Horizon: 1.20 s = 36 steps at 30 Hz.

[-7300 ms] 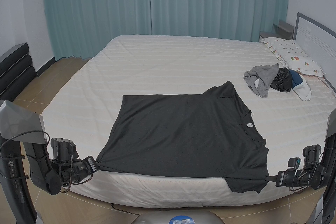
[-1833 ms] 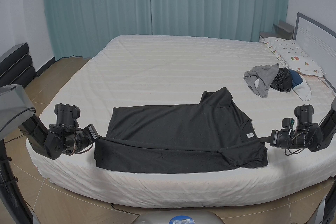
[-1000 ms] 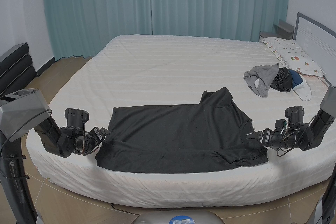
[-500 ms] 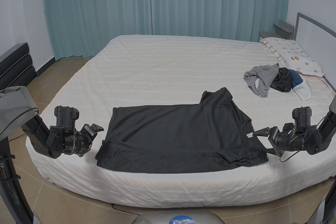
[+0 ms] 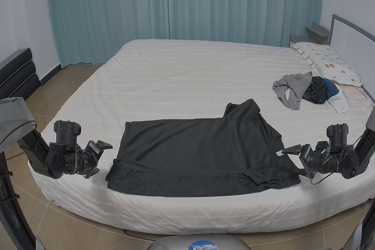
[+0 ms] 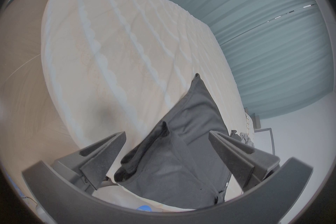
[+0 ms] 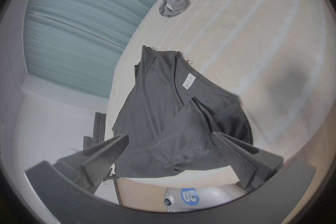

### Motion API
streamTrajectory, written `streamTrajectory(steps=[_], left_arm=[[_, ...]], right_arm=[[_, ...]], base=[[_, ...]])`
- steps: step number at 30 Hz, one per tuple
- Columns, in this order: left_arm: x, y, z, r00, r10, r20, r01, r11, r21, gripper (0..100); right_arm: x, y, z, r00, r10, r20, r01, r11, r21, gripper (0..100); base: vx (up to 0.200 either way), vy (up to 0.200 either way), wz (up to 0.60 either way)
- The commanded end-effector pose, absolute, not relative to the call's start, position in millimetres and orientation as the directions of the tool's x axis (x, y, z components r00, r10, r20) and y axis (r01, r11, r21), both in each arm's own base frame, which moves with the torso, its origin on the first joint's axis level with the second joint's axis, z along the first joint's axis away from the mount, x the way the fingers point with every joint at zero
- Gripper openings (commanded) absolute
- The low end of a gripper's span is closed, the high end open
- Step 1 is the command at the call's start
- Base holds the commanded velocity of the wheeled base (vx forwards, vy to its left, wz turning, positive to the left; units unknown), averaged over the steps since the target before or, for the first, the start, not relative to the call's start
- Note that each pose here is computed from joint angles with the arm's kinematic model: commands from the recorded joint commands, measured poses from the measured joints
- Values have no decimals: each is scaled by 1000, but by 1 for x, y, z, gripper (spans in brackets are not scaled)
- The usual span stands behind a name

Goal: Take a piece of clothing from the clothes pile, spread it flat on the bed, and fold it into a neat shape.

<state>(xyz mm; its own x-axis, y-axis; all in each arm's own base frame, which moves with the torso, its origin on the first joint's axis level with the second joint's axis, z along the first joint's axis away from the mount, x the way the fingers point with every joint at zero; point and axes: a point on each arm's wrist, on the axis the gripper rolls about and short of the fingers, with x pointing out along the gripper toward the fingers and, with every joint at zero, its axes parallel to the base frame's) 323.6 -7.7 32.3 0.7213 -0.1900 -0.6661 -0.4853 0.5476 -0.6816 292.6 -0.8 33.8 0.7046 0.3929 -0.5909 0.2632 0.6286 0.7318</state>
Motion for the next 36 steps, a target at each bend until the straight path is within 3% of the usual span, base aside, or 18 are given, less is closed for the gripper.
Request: streamTrajectory(steps=[1, 7, 16, 29, 36], left_arm=[[320, -5, 34, 722, -188, -665, -489, 541, -684, 100], [316, -8, 32, 709, -195, -677, -496, 545, -676, 100], [316, -8, 33, 710, -195, -676, -494, 547, -676, 100], [319, -12, 37, 725, -203, -659, -464, 563, -684, 100], [321, -6, 34, 726, -197, -659, -365, 702, -612, 100]], right_arm=[[291, 0, 31, 697, 395, -599, 270, 629, 729, 100], [290, 0, 29, 696, 395, -600, 271, 629, 729, 100], [291, 0, 30, 698, 394, -598, 266, 632, 728, 100], [294, -1, 30, 703, 393, -593, 255, 639, 726, 100], [295, 0, 32, 729, 383, -566, 225, 648, 728, 100]], base=[[0, 0, 0], [0, 0, 0], [0, -200, 0], [0, 0, 0], [0, 0, 0]])
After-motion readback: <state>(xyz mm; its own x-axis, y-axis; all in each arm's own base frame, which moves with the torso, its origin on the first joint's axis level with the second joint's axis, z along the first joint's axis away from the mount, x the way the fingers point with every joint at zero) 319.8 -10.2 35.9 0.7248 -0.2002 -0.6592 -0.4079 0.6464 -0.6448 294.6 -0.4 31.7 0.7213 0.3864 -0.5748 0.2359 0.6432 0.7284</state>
